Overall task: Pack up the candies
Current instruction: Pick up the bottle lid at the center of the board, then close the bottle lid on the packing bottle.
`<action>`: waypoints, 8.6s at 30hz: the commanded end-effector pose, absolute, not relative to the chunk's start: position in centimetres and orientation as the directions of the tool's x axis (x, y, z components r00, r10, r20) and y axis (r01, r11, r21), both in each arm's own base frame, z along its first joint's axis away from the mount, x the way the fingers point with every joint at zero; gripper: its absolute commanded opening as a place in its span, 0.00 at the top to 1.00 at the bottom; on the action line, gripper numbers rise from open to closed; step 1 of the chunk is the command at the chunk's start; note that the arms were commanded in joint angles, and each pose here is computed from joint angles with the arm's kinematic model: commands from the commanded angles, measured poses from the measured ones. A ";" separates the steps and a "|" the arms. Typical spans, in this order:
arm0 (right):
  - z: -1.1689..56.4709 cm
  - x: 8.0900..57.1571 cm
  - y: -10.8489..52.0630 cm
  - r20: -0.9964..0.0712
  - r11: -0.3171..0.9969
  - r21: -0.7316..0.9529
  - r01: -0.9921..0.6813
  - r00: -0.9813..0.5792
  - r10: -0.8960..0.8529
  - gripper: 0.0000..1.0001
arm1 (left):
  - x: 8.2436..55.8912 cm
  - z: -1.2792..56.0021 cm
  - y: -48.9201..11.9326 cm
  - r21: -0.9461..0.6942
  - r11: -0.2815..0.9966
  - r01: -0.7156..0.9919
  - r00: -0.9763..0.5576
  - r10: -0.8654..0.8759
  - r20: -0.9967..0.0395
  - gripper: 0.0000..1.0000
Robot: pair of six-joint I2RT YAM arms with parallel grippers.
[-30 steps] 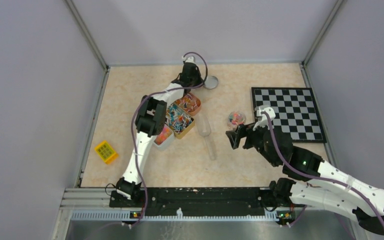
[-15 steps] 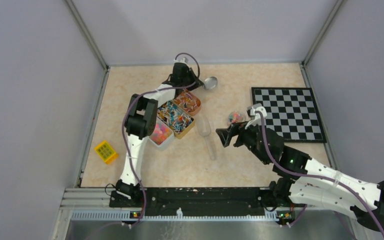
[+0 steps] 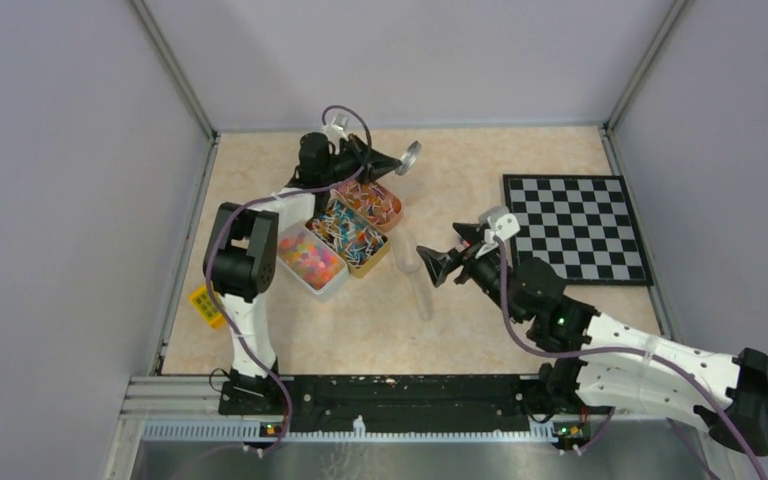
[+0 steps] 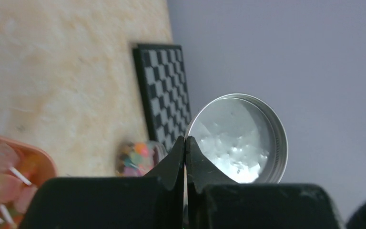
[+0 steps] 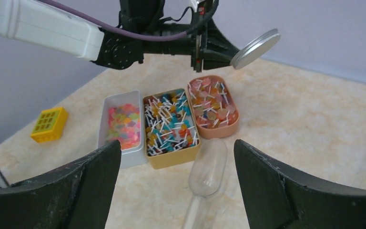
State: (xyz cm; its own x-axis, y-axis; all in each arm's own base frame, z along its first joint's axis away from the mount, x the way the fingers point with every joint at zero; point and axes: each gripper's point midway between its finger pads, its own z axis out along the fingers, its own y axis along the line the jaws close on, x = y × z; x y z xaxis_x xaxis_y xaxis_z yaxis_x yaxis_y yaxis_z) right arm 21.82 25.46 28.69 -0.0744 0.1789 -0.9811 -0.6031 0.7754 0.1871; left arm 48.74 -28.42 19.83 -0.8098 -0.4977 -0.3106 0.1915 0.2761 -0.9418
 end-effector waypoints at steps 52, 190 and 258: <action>36.4 22.1 30.4 -0.724 0.682 -0.514 -0.520 0.690 -0.020 0.12 | 23.3 32.0 -29.5 -0.932 -0.332 0.142 -0.986 -0.132 -0.103 1.00; 11.4 36.7 15.1 -0.548 0.921 -0.070 -0.382 -0.757 -0.355 0.10 | 31.4 26.6 -10.7 -0.281 0.950 0.137 -0.410 -0.203 -0.889 0.01; 7.0 35.8 10.4 -0.593 0.846 0.521 -0.111 -0.760 0.266 0.77 | 38.0 7.4 -42.5 -0.592 0.589 0.550 -0.775 0.096 -0.624 0.64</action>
